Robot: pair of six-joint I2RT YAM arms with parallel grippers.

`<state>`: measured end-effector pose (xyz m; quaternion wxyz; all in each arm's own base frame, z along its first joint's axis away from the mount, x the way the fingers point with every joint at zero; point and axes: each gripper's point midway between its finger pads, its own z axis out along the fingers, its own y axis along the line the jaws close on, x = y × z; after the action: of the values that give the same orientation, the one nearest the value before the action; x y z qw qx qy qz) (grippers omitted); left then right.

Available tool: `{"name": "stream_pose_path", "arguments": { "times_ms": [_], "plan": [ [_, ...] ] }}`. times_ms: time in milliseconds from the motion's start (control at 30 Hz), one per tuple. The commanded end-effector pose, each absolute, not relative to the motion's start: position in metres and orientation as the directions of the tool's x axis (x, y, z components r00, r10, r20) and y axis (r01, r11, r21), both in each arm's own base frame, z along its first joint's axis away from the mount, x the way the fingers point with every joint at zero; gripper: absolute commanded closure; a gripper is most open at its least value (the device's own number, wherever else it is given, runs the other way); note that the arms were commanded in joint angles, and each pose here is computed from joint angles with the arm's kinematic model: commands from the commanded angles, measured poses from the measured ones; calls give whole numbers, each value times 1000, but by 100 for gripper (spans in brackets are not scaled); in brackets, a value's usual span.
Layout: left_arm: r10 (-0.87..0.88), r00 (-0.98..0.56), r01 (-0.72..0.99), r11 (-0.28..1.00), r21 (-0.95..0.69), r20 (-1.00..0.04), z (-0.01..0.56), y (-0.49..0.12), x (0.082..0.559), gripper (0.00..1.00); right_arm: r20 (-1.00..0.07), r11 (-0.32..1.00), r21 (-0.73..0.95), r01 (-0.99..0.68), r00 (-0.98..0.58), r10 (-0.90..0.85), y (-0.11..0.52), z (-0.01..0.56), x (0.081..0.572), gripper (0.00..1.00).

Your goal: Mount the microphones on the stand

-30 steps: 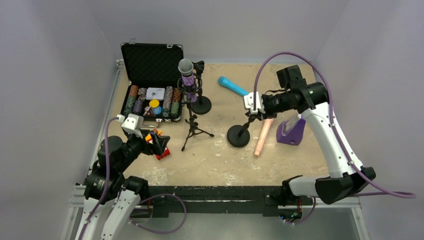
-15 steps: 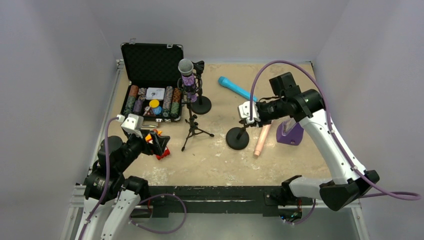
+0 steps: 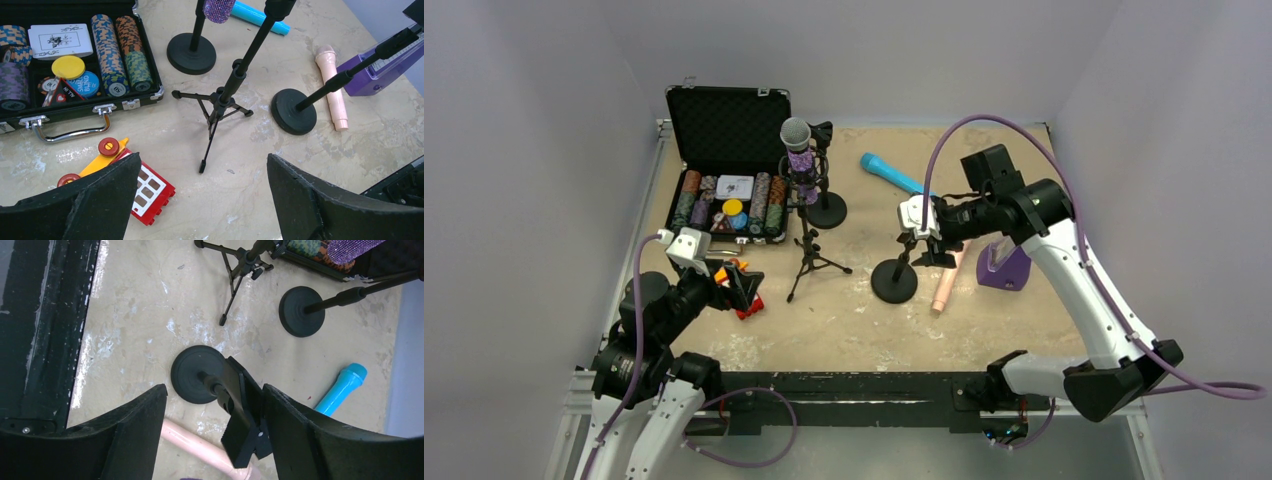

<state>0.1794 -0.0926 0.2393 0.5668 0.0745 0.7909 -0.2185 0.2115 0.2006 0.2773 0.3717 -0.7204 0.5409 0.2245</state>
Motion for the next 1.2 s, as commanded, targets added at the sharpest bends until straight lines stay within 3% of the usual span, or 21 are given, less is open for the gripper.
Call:
{"name": "stream_pose_path", "arguments": {
  "times_ms": [0,233,733,1167],
  "plan": [
    [-120,-330,366,898,-244,-936,241,-92,183,1,-766,-113,-325,-939,332,-551,205,309,199,24],
    [-120,-329,368,897,-244,-937,241,-92,183,1,-774,-106,-357,-928,357,-523,203,337,190,17],
    [-120,-328,366,898,-243,-937,242,-91,183,1,-797,-76,-360,-930,348,-494,196,348,175,16],
    [-120,-329,368,897,-244,-937,241,-92,183,1,-874,104,-361,-927,297,-384,167,360,166,14]
  ]
}}
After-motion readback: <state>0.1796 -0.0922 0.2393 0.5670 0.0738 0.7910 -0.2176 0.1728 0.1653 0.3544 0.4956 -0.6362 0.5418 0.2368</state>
